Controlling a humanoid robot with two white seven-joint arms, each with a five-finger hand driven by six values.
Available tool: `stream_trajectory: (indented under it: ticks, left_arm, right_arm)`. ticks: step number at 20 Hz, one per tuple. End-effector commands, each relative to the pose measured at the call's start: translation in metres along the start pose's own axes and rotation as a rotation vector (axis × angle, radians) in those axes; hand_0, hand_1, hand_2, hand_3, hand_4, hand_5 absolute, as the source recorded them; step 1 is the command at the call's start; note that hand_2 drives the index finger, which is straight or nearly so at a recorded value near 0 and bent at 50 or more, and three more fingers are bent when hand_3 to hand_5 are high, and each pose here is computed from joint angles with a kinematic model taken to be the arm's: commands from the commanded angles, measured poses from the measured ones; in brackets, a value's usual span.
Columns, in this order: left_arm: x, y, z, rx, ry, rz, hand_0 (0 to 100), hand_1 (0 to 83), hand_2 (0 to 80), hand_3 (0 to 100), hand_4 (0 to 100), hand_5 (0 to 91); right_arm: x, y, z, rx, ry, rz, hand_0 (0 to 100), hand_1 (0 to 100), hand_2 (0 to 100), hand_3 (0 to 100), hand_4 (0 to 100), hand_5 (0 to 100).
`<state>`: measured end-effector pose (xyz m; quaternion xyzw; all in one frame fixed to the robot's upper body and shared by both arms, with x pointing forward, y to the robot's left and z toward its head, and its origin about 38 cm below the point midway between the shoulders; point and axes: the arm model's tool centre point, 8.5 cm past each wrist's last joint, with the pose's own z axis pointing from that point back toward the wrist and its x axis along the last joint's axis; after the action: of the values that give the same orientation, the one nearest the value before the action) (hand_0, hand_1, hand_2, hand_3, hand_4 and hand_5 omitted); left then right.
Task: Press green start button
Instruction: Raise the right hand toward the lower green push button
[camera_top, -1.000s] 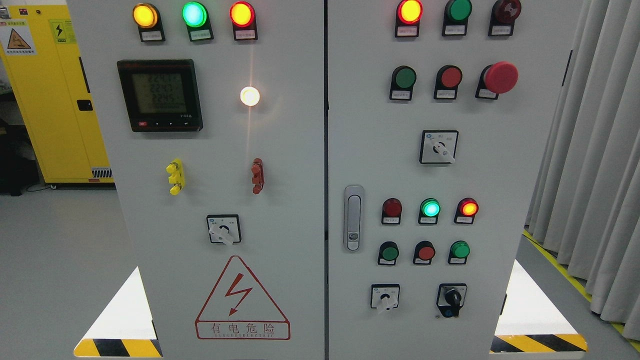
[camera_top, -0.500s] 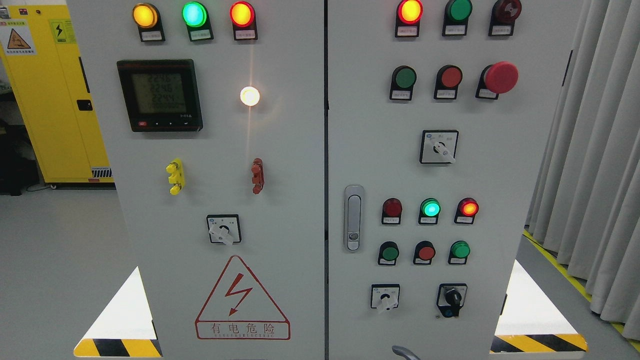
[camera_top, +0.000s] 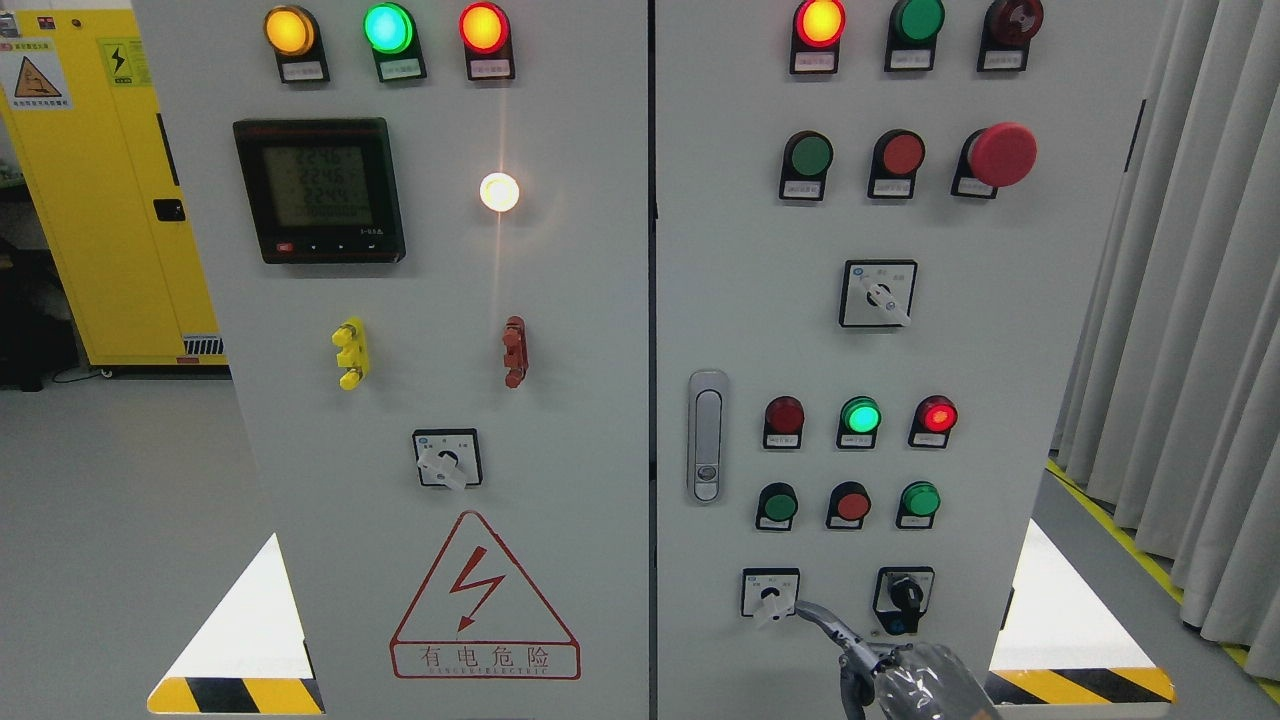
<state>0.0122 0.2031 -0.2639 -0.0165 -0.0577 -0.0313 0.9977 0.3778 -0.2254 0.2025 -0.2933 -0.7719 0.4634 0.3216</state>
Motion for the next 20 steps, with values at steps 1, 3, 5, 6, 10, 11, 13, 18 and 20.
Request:
stream_trajectory:
  ticks: [1, 3, 5, 6, 10, 11, 13, 18, 20]
  left_arm:
    - [0.023, -0.001, -0.002, -0.003, -0.047, -0.003, 12, 55.6, 0.0, 0, 0, 0.0]
    - [0.023, -0.001, -0.002, -0.003, -0.048, -0.003, 12, 55.6, 0.0, 0, 0, 0.0]
    - [0.023, -0.001, -0.002, -0.003, -0.048, -0.003, 12, 55.6, 0.0, 0, 0, 0.0]
    - [0.023, -0.001, -0.002, -0.003, -0.048, -0.003, 12, 55.6, 0.0, 0, 0, 0.0]
    - [0.023, -0.001, -0.002, -0.003, -0.047, -0.003, 12, 55.6, 0.0, 0, 0, 0.0]
    - [0.023, -0.002, -0.002, -0.004, -0.049, -0.002, 12, 55.6, 0.0, 0, 0, 0.0]
    - [0.023, -0.001, -0.002, -0.003, -0.048, -0.003, 12, 55.6, 0.0, 0, 0, 0.0]
    - [0.023, -0.001, -0.002, -0.003, -0.048, -0.003, 12, 55.6, 0.0, 0, 0, 0.0]
    - [0.023, -0.001, -0.002, -0.003, -0.048, -0.003, 12, 55.6, 0.0, 0, 0, 0.0]
  right_arm:
    - [0.004, -0.014, -0.023, 0.005, -0.026, 0.051, 26, 69, 0, 87, 85, 85]
    - [0.004, -0.016, -0.032, 0.003, -0.028, 0.058, 26, 70, 0, 87, 85, 85]
    - [0.003, -0.018, -0.036, 0.002, -0.019, 0.061, 26, 70, 0, 87, 84, 85]
    - [0.003, -0.019, -0.038, 0.000, -0.021, 0.063, 26, 69, 0, 87, 84, 84]
    - [0.004, -0.021, -0.042, -0.003, -0.028, 0.067, 26, 69, 0, 86, 83, 84]
    - [0.003, -0.022, -0.043, -0.003, -0.023, 0.066, 26, 69, 0, 86, 83, 84]
    - [0.000, -0.020, -0.047, 0.002, -0.017, 0.061, 26, 69, 0, 86, 83, 84]
    - [-0.007, -0.017, -0.052, 0.012, 0.000, 0.051, 27, 69, 0, 86, 83, 84]
    - [-0.010, -0.016, -0.053, 0.016, 0.006, 0.047, 27, 68, 0, 86, 83, 84]
